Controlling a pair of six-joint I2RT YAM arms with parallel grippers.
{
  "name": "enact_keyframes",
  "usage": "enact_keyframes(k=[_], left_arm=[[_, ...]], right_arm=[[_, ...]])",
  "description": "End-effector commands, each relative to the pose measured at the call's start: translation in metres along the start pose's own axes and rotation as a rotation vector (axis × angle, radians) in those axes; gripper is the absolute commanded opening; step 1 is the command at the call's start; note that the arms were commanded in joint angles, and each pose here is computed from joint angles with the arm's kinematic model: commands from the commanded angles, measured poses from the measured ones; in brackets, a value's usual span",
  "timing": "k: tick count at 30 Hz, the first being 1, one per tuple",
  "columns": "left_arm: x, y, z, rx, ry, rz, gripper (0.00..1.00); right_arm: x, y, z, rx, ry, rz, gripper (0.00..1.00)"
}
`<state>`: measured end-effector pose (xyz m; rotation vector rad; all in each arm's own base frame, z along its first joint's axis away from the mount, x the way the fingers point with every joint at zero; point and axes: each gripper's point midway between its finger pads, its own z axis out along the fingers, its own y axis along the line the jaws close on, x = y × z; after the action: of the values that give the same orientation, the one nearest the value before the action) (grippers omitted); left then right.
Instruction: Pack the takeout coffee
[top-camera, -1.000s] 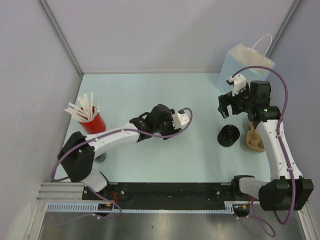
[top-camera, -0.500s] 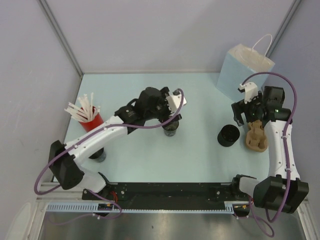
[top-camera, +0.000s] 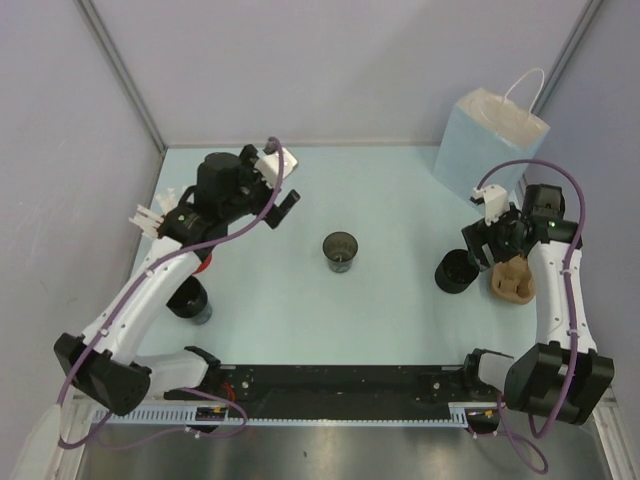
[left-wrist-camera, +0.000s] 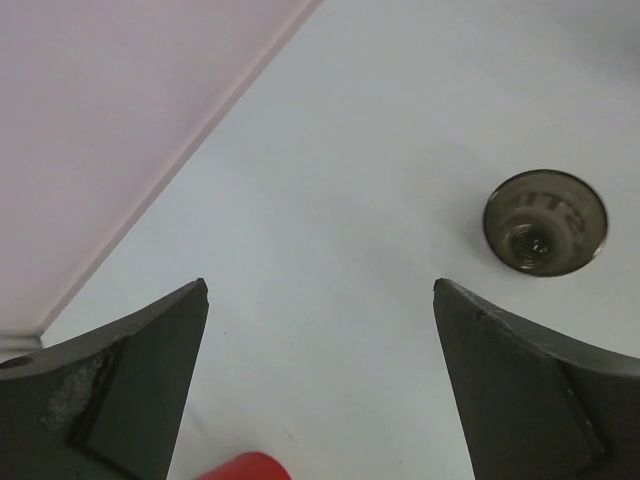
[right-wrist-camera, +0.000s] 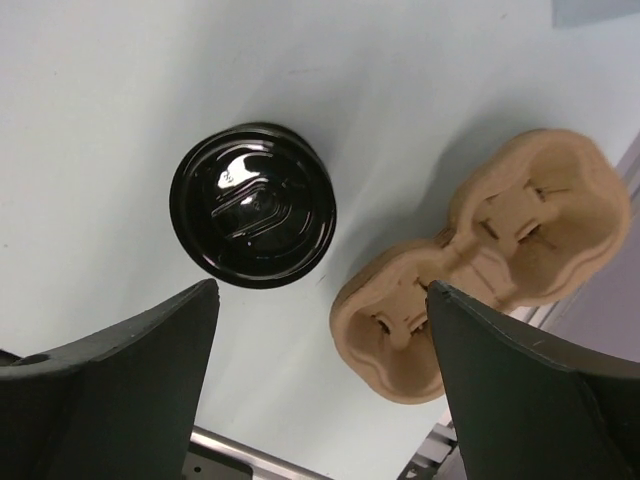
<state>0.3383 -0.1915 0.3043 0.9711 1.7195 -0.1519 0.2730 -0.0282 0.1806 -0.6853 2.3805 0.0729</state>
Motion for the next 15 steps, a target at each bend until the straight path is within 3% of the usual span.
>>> enact_keyframes(k=[1, 9, 15], left_arm=[[0.011, 0.016, -0.03, -0.055, 0.007, -0.057, 0.99], [0.018, 0.009, -0.034, -0.042, -0.006, -0.097, 0.99], [0.021, 0.007, -0.033, -0.041, -0.003, -0.112, 0.99]], right_arm=[[0.014, 0.003, 0.013, -0.025, 0.029, 0.001, 0.88], [0.009, -0.004, 0.037, 0.021, 0.005, 0.03, 0.81], [0.01, -0.004, 0.057, 0.025, 0.027, 0.025, 0.7]])
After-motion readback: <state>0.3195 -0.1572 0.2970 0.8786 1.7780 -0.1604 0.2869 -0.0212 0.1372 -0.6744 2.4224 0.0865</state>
